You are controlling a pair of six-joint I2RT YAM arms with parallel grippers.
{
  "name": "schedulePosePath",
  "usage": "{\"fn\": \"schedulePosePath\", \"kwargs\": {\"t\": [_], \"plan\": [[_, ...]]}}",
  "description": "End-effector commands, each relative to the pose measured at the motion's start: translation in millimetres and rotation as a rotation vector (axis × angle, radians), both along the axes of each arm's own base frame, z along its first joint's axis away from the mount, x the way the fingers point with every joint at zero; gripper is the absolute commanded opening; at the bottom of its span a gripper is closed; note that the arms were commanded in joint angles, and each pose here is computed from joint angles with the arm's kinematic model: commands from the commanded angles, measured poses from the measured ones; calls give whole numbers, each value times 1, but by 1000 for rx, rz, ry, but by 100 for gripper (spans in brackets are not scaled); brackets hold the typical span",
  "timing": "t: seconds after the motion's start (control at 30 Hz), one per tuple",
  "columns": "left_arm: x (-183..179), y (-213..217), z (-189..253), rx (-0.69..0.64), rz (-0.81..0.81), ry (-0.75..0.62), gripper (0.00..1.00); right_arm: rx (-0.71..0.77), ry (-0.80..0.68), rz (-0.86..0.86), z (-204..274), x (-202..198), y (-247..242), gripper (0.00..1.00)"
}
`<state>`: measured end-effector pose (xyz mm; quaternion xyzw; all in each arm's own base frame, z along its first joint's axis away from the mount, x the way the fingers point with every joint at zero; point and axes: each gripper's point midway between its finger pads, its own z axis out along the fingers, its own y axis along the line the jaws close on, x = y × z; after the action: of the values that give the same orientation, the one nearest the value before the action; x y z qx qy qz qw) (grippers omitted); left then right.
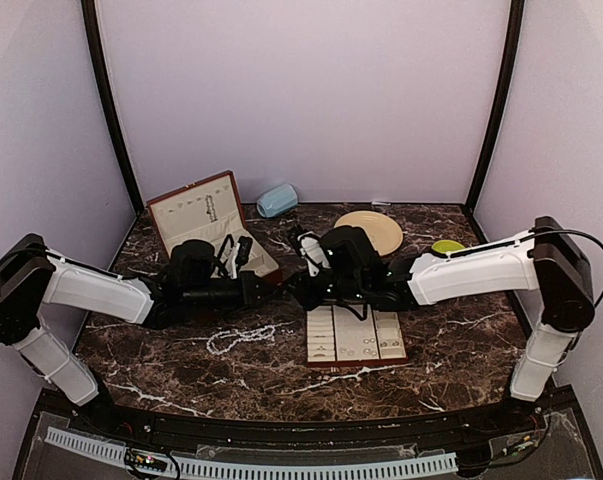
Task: Organize the mixed jewelry
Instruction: Pass from the right arm to the left, then pass from the left arm to the right
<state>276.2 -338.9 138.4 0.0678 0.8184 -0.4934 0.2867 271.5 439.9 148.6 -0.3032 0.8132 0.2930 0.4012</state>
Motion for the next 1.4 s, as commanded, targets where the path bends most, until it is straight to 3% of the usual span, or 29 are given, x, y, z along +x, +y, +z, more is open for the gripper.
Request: {"fn": "schedulePosePath", "kwargs": {"t": [0.0,0.2,0.57,0.73,1.0,1.37], "plan": [[-2,4,15,-6,-6,-69,0,107,-47,-29,42,-1,-9,28],[-9,13,18,39,-27,-143,0,177,-33,-33,70,-2,-31,44],[-62,0,65,-85,-353,-437,0,354,237,422,86,-64,-12,49],[-70,1,76,-103,-390,-482,0,360,272,457,79,-72,-10,50],[-77,2,79,-118,-418,-489,0,366,266,472,80,-75,3,41],[-79,2,84,-129,-425,-506,0,408,263,490,86,-75,10,16]]}}
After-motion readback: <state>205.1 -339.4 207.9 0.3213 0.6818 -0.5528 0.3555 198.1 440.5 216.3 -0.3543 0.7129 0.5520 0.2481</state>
